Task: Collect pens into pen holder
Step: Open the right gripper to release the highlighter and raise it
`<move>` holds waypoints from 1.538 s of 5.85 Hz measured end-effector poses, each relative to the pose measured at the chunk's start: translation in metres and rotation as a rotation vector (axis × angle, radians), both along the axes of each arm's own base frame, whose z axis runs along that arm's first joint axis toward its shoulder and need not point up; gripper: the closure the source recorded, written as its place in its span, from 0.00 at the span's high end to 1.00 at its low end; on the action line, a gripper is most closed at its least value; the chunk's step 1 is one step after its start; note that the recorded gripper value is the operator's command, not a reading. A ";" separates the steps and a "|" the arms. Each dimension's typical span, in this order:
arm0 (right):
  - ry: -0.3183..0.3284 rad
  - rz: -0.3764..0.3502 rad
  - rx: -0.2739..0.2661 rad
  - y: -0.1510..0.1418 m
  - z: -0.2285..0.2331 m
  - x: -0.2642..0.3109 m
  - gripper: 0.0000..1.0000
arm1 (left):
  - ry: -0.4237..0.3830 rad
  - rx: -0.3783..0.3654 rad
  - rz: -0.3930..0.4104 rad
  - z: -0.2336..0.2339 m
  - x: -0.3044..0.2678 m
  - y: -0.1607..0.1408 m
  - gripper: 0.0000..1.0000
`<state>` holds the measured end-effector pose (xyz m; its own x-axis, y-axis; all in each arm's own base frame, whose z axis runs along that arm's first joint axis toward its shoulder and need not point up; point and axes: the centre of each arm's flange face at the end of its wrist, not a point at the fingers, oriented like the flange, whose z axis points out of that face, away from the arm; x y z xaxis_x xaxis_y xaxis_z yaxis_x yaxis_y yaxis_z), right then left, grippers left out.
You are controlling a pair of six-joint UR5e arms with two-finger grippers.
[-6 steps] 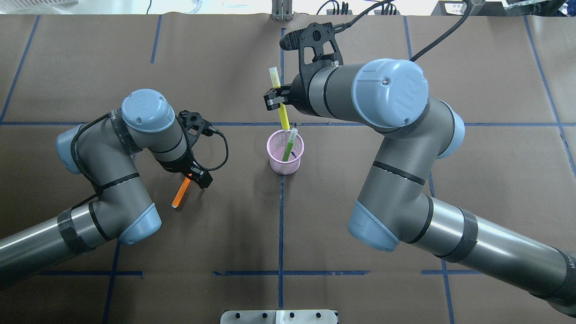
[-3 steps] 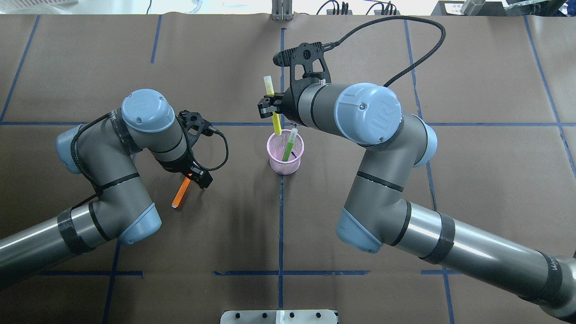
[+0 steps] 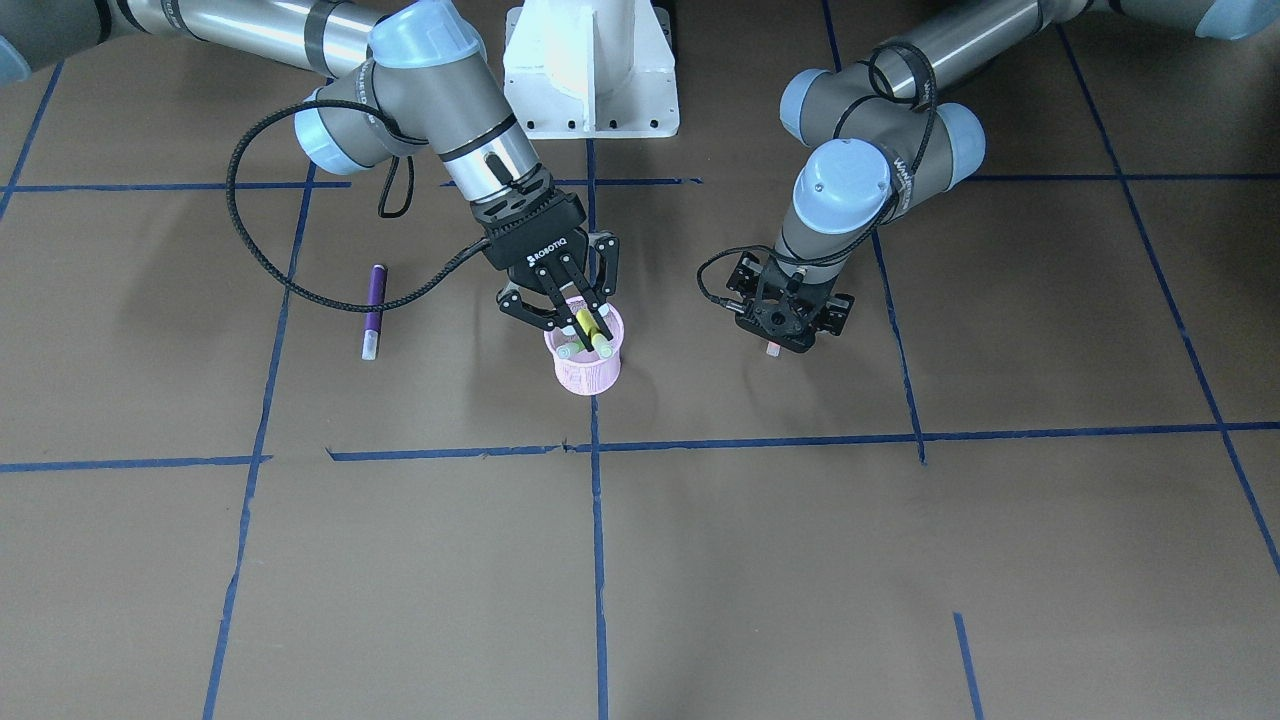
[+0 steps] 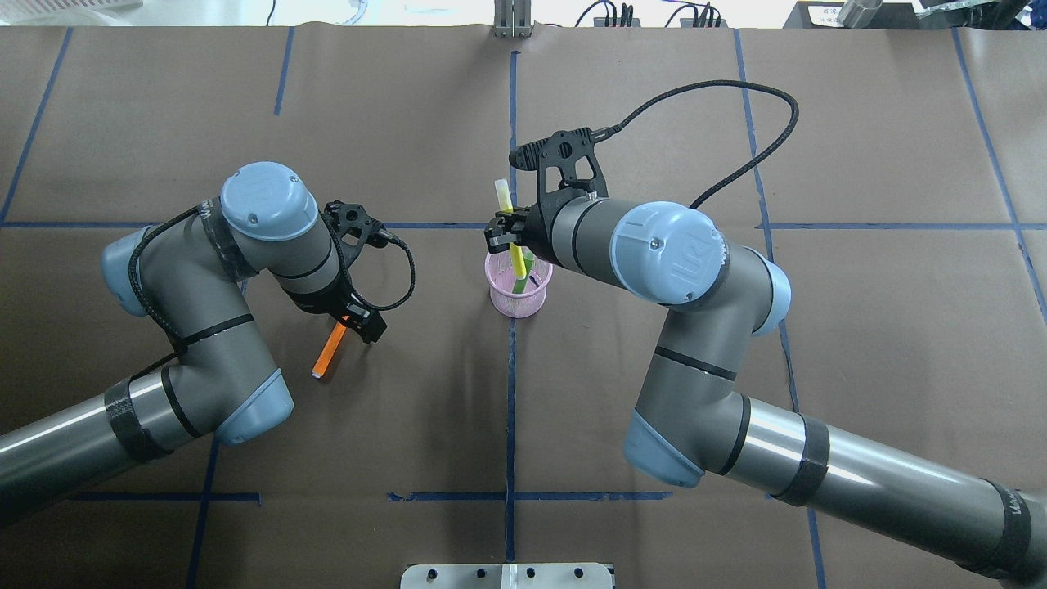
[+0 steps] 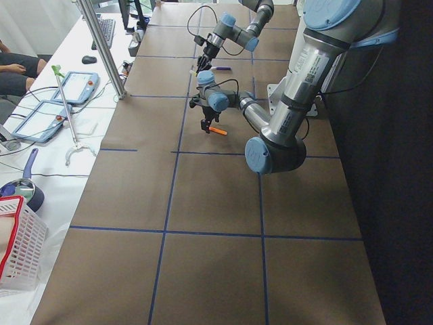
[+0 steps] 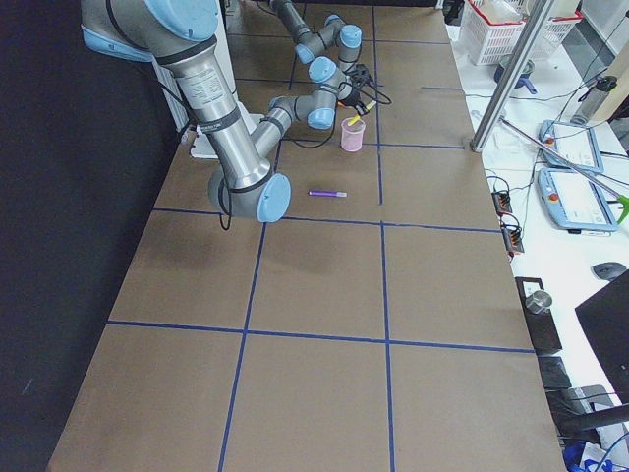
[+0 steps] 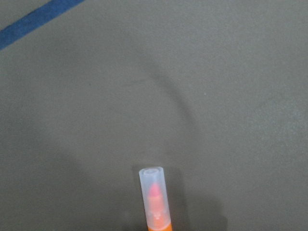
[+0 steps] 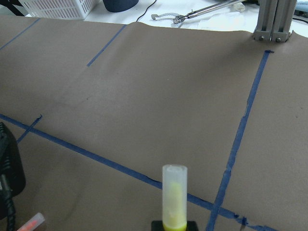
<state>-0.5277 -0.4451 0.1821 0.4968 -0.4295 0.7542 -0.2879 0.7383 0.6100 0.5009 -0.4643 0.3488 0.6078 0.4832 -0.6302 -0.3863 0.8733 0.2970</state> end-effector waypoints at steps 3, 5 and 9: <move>0.000 0.000 -0.010 0.005 0.004 -0.004 1.00 | -0.003 -0.002 0.001 0.002 0.000 0.000 1.00; -0.015 0.040 -0.030 0.003 0.004 -0.003 1.00 | -0.005 -0.003 0.000 0.003 0.001 -0.001 1.00; 0.077 0.005 -0.133 -0.007 -0.004 0.016 1.00 | -0.007 -0.005 0.000 0.004 0.001 -0.001 0.89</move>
